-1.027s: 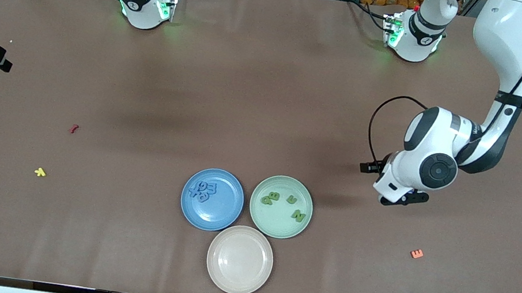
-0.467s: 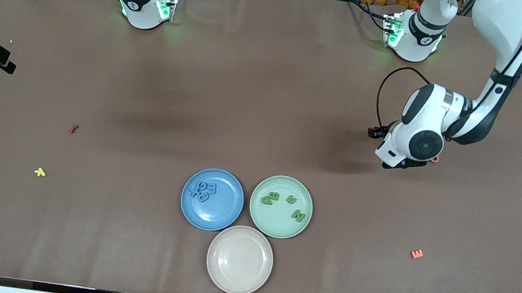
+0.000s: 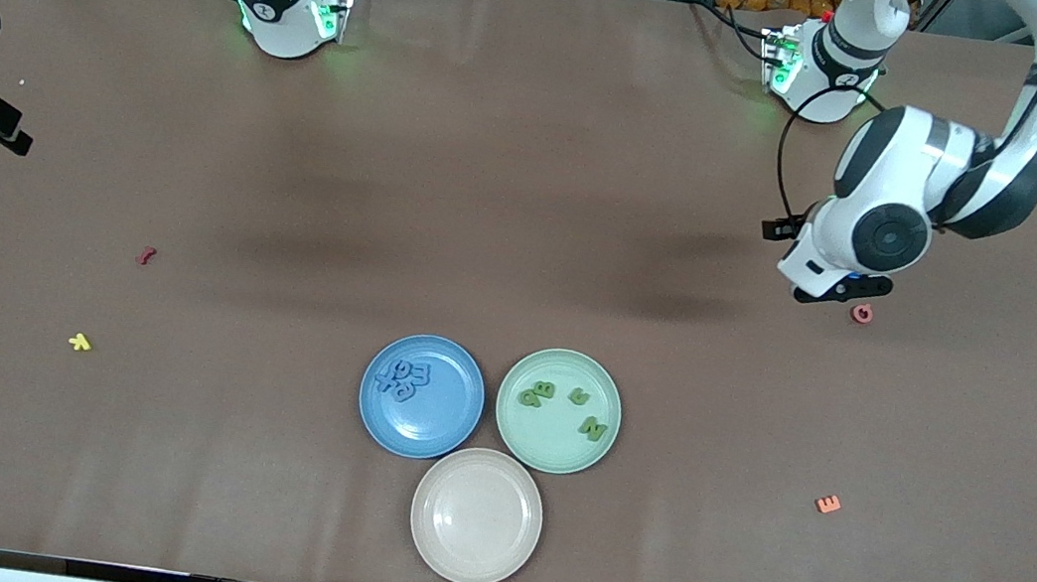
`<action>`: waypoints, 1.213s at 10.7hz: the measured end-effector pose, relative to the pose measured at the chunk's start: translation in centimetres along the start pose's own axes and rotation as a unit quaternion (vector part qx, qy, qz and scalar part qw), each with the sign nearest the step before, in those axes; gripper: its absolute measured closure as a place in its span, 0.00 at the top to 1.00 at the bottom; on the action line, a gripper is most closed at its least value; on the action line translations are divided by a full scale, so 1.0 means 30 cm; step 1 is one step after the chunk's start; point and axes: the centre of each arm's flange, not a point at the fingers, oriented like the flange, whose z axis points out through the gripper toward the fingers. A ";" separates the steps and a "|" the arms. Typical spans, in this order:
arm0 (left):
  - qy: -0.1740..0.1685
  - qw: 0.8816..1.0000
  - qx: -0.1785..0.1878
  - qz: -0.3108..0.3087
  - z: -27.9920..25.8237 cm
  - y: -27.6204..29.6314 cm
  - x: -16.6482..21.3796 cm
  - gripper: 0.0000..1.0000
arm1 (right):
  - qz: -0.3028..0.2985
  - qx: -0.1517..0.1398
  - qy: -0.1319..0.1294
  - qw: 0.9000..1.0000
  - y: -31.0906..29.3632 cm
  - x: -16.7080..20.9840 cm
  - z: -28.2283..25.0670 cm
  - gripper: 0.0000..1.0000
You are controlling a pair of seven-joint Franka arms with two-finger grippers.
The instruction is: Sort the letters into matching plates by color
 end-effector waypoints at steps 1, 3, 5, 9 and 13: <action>0.021 1.000 -0.012 -0.004 -0.113 -0.018 0.002 1.00 | 0.000 0.000 0.001 1.000 -0.001 0.003 0.003 1.00; 0.071 0.996 -0.044 -0.006 -0.324 -0.049 0.020 1.00 | -0.001 0.000 0.003 1.000 -0.004 0.007 0.005 1.00; 0.123 0.989 -0.076 0.004 -0.520 -0.135 0.042 1.00 | -0.001 -0.001 0.005 1.000 -0.003 0.009 0.004 1.00; 0.219 0.969 -0.113 0.006 -0.844 -0.278 0.001 1.00 | 0.000 -0.001 0.004 1.000 -0.002 0.010 0.007 1.00; 0.269 0.955 -0.122 0.020 -0.998 -0.301 -0.134 1.00 | 0.000 -0.001 0.004 1.000 -0.001 0.010 0.008 1.00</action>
